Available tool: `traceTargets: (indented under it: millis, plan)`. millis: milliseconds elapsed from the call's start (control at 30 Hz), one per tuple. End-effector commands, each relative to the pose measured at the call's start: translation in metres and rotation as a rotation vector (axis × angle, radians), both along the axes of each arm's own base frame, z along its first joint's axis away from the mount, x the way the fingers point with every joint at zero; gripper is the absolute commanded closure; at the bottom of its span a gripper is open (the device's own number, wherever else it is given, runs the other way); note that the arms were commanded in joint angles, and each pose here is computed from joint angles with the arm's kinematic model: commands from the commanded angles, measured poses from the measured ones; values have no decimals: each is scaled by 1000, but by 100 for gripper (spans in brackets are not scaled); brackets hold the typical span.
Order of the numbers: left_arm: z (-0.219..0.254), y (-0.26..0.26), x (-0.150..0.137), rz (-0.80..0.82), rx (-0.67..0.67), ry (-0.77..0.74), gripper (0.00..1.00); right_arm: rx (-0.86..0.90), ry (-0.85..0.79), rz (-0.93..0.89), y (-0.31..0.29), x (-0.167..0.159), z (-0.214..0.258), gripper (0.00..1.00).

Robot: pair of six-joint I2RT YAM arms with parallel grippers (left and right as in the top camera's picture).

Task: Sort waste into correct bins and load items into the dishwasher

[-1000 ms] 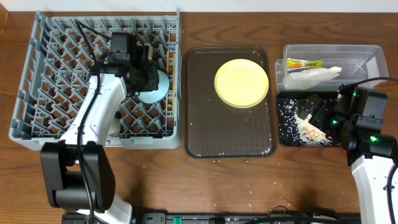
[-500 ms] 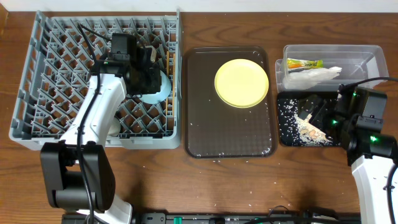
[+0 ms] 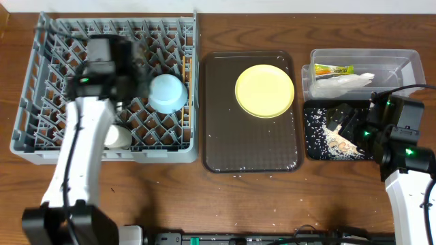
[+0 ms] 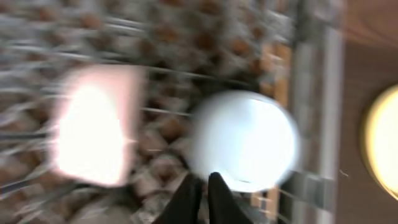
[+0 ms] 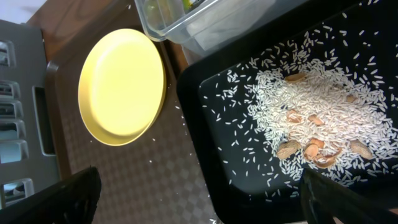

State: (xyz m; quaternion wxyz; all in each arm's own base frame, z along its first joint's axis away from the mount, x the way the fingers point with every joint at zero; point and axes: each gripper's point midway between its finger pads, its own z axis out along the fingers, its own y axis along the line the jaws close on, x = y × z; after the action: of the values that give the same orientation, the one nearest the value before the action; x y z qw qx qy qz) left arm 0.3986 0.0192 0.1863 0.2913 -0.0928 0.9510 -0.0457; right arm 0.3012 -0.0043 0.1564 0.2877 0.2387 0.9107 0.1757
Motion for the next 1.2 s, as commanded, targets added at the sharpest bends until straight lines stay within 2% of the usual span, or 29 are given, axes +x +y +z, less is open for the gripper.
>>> traceTargets:
  millis: [0, 100, 300, 467, 900, 1167]
  plan:
    - [-9, 54, -4, 159, 69, 35, 92, 1, -22, -4, -1, 2, 8, 1]
    - [-28, 81, -8, 225, 58, 86, 92, 1, -22, -4, -1, 2, 8, 1]
    - [-66, 97, -7, 253, 26, 178, 93, 1, -22, -4, -1, 2, 8, 1]
    - [-69, 98, -2, 252, 26, 166, 93, 1, -22, -4, -1, 2, 8, 1]
    - [-64, 55, 9, 104, -170, 125, 93, 1, -22, -4, -1, 2, 8, 1]
    - [-63, 20, 13, -9, -167, 126, 92, 1, -22, -4, -1, 2, 8, 1]
